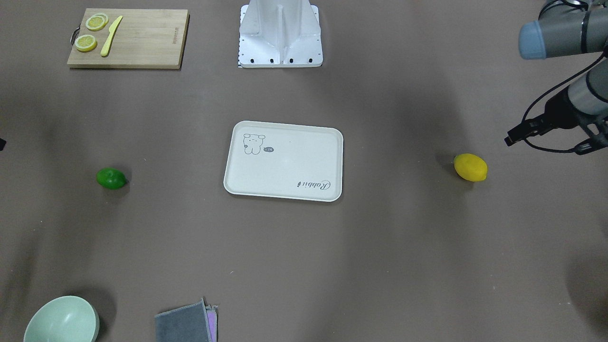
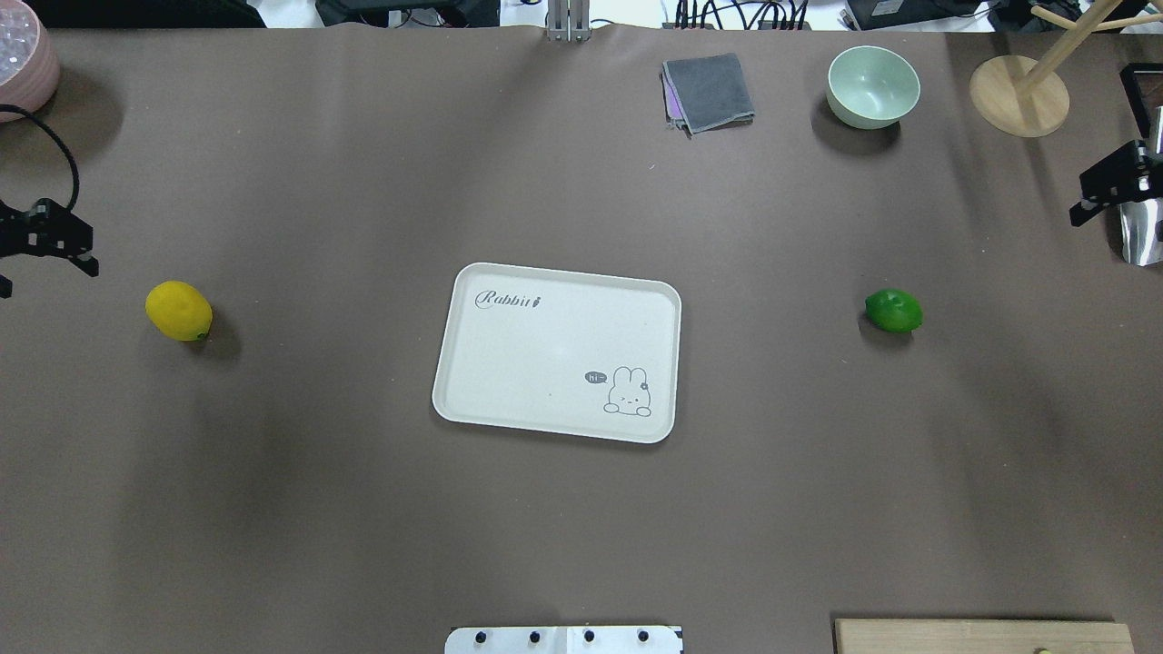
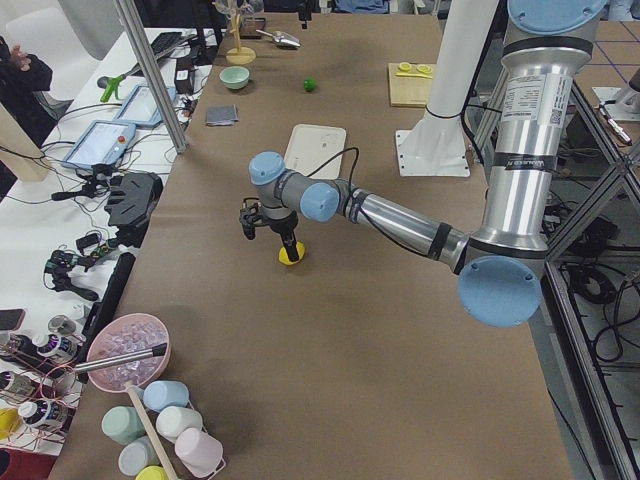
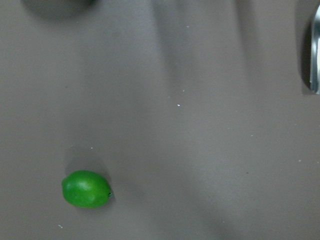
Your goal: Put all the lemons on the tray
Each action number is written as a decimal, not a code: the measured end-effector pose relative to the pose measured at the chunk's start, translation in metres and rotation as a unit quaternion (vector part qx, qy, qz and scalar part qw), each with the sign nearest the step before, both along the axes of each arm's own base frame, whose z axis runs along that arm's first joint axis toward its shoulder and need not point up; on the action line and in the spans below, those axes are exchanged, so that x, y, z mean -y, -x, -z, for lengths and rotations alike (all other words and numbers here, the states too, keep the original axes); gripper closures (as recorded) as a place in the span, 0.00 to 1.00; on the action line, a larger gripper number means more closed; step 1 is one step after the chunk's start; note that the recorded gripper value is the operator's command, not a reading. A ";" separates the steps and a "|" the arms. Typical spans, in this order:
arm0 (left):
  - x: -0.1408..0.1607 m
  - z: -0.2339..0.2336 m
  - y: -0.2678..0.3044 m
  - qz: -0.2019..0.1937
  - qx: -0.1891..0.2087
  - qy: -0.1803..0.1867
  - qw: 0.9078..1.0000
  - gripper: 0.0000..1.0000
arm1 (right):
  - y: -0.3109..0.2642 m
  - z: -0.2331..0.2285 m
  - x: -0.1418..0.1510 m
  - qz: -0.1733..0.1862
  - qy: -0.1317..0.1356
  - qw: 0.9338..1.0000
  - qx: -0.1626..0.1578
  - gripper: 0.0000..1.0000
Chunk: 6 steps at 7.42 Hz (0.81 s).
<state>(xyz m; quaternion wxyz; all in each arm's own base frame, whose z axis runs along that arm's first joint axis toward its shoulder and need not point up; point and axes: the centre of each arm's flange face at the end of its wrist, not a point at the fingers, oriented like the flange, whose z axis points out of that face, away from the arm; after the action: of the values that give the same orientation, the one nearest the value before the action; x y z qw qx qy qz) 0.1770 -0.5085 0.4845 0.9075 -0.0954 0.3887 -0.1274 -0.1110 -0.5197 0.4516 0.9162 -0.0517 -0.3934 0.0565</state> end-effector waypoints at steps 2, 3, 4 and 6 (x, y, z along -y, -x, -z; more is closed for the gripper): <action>0.011 0.010 -0.020 0.038 -0.008 0.024 0.999 0.02 | 0.067 0.011 0.000 0.044 -0.012 0.999 -0.010 0.01; 0.015 0.005 -0.034 0.056 -0.011 0.041 0.998 0.02 | 0.097 0.003 0.004 0.063 -0.020 0.998 -0.008 0.01; 0.014 -0.002 -0.055 0.073 -0.012 0.055 0.996 0.02 | 0.125 -0.012 0.009 0.079 -0.029 0.996 -0.002 0.01; 0.012 -0.018 -0.081 0.101 -0.008 0.072 0.992 0.02 | 0.170 -0.029 0.020 0.104 -0.038 0.994 0.004 0.01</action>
<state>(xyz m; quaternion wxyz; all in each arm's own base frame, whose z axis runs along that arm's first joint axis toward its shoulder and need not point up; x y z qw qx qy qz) 0.2577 -0.5207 0.5022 0.8777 -0.1214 0.3935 -0.2451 -0.2813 -0.5396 0.4802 0.9169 -0.0580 -0.3912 -0.0545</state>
